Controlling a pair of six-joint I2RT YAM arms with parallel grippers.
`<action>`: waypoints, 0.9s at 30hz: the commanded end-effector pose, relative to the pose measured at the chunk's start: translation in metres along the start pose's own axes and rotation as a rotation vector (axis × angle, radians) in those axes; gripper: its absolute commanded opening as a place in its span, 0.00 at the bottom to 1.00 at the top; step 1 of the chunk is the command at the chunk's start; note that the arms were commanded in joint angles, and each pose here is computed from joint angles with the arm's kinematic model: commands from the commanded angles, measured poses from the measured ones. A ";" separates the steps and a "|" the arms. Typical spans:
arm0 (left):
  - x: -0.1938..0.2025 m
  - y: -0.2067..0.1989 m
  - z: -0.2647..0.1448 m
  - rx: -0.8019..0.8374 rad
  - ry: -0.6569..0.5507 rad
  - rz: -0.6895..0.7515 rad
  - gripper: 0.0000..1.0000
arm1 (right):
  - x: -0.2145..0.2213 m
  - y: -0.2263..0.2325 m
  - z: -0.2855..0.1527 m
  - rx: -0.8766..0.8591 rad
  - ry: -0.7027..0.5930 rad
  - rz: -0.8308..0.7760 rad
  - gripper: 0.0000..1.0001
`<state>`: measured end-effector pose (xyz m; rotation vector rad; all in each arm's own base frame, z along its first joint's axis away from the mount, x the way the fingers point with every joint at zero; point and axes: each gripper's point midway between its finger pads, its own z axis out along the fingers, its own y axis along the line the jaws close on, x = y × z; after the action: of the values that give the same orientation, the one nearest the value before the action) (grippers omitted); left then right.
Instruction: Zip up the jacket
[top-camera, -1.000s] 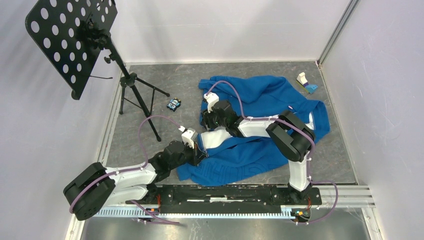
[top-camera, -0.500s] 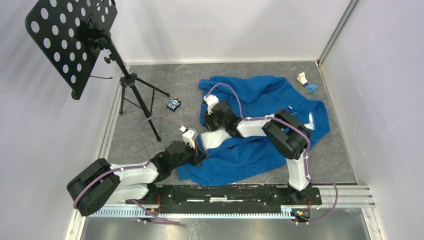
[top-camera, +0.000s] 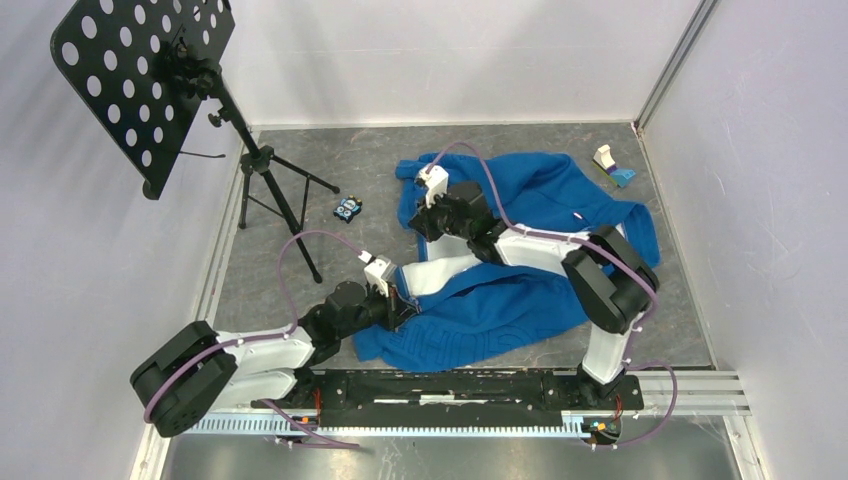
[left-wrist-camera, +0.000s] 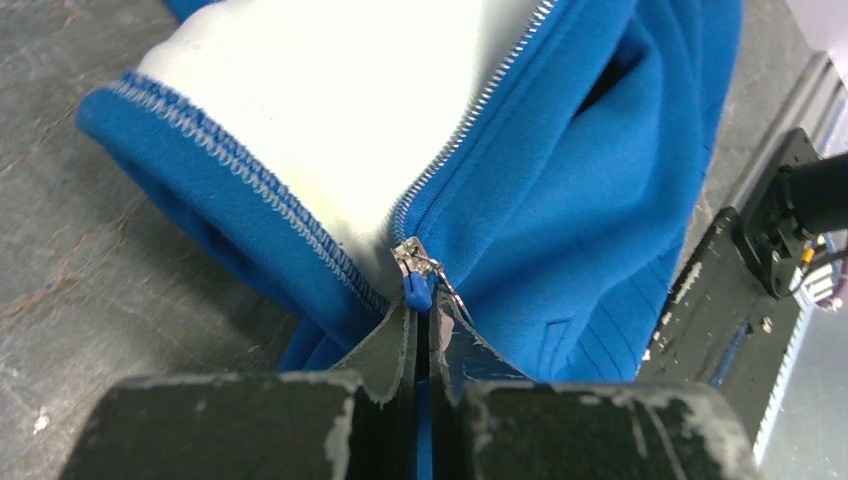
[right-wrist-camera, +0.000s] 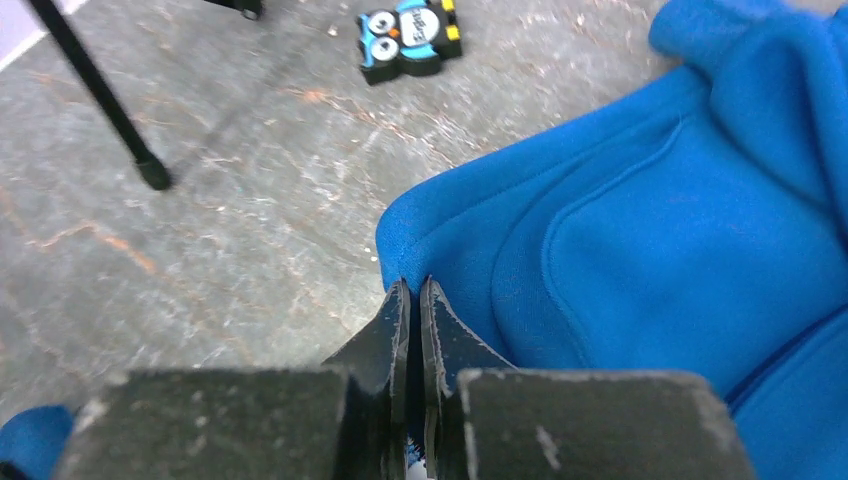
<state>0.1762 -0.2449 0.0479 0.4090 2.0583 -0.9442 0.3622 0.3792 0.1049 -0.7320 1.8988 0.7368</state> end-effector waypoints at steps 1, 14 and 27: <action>-0.028 -0.028 -0.003 0.154 -0.108 0.129 0.02 | -0.040 0.036 -0.030 -0.206 -0.114 -0.100 0.03; -0.062 -0.068 -0.020 0.407 -0.357 0.605 0.02 | -0.033 0.091 -0.114 -0.523 -0.256 -0.296 0.00; -0.084 -0.049 -0.016 0.368 -0.367 0.709 0.02 | -0.042 0.119 -0.171 -0.756 -0.500 -0.344 0.00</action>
<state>0.1821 -0.2582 0.1176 0.9367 1.3975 -0.9044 0.2215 0.3383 0.1962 -1.1382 1.2156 1.1761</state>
